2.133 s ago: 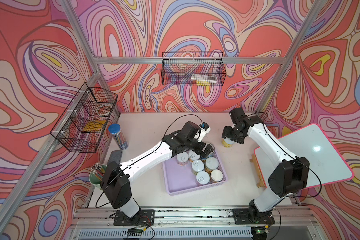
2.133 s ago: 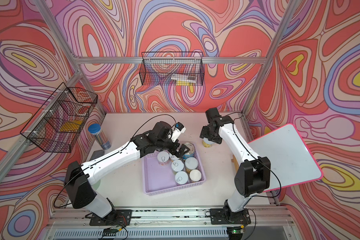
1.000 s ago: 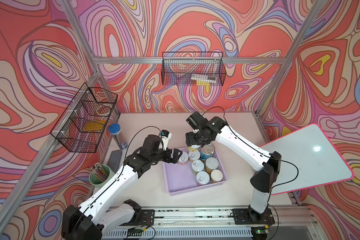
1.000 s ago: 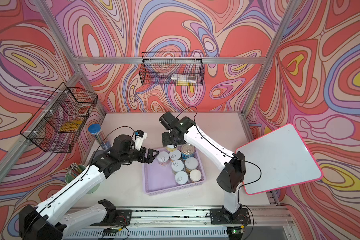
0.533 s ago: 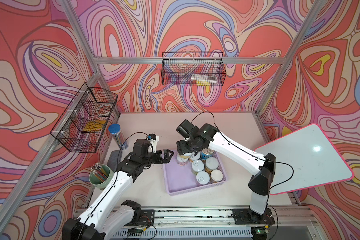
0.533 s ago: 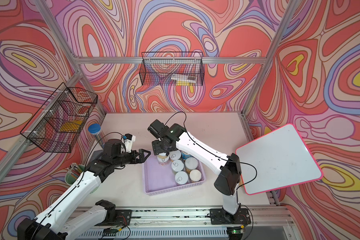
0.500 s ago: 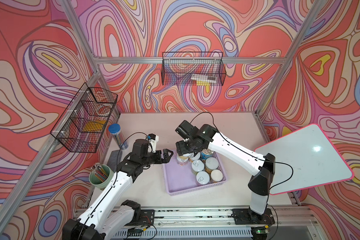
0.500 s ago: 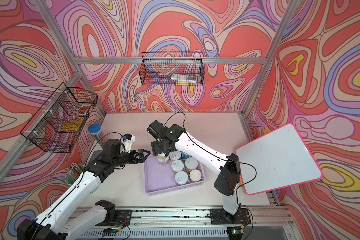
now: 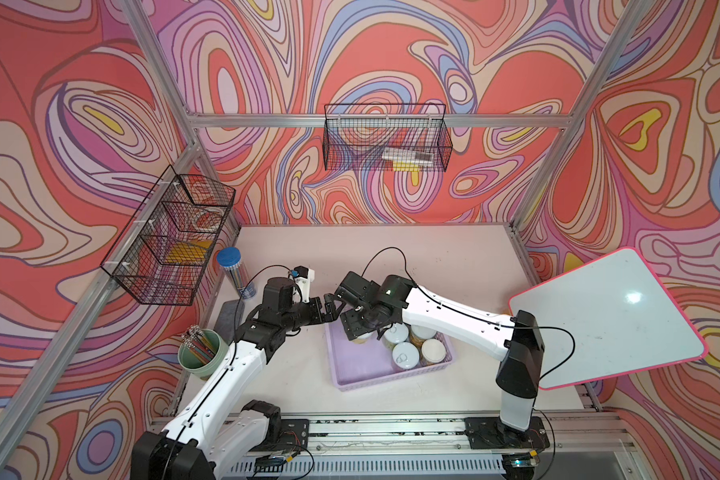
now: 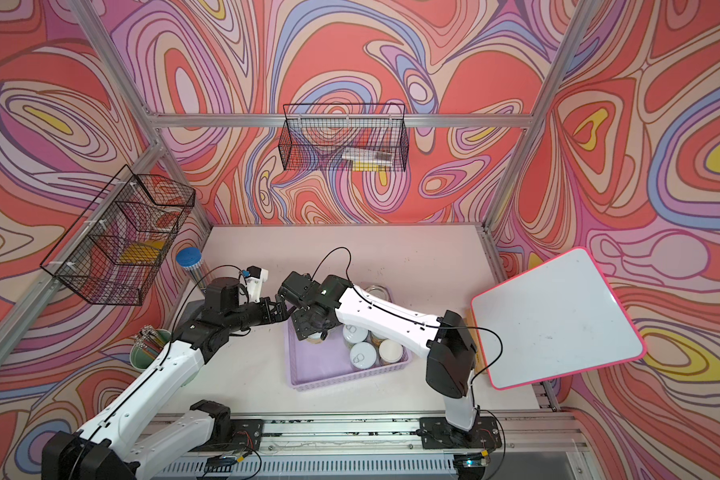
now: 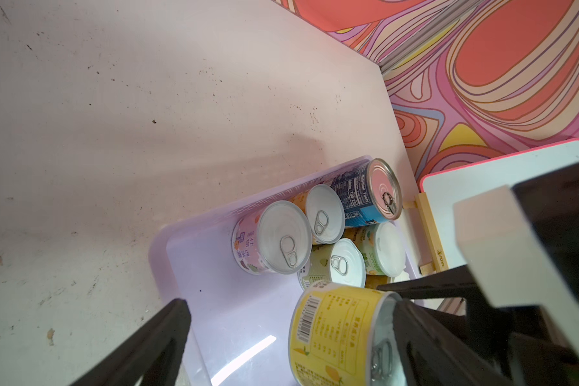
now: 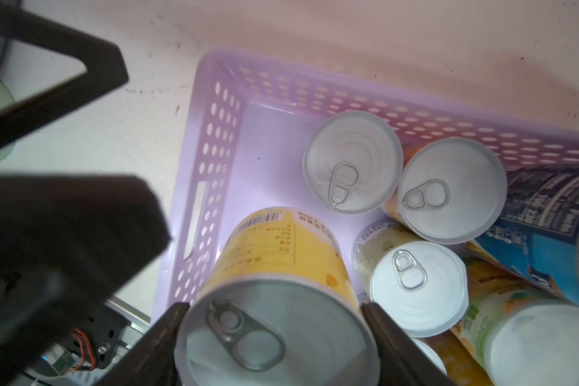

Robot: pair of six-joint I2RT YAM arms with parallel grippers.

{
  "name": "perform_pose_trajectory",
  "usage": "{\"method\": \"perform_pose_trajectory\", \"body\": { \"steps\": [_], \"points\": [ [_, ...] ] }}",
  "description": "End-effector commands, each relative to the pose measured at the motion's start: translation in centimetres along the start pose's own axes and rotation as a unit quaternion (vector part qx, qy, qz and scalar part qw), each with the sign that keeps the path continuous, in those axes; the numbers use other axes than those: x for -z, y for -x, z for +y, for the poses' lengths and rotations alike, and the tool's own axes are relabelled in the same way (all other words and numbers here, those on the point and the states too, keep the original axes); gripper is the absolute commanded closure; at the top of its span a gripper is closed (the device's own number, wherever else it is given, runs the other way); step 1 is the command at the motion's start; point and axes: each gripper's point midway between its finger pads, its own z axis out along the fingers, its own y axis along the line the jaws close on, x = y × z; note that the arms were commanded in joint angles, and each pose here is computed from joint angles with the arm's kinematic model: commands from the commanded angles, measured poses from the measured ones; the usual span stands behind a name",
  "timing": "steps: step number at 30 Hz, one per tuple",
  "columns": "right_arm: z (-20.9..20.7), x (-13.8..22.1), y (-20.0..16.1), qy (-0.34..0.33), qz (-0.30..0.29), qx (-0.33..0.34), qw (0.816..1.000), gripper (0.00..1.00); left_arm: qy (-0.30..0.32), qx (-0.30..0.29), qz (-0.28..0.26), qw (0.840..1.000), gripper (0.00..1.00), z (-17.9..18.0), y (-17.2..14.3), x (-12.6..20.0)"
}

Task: Put the canned food in the basket
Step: Place the canned food in the basket.

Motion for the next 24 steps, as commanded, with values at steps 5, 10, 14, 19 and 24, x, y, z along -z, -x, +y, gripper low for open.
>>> {"method": "perform_pose_trajectory", "body": {
  "steps": [5, 10, 14, 19, 24],
  "points": [
    [0.8, 1.5, 0.4, 0.045, -0.047, 0.065, 0.996, 0.44, -0.036, 0.018, -0.004, 0.999, 0.01, -0.1, -0.6, -0.9],
    [0.2, 0.3, -0.2, 0.029, -0.038, 0.082, 0.996, 0.44, -0.038, 0.038, -0.006, 0.999, 0.01, 0.5, -1.9, -0.9],
    [0.1, -0.5, -0.6, 0.028, -0.029, 0.085, 0.996, 0.44, -0.031, 0.045, -0.005, 0.999, 0.01, 1.0, -2.5, -0.9],
    [0.2, -1.2, -1.2, 0.034, -0.023, 0.091, 0.995, 0.44, -0.037, 0.049, -0.013, 0.998, 0.01, 0.8, -2.1, -0.9],
    [-0.2, -1.9, -1.8, 0.028, -0.018, 0.093, 0.995, 0.45, -0.045, 0.052, -0.009, 0.998, 0.01, 0.6, -2.1, -1.4]
  ]
}}
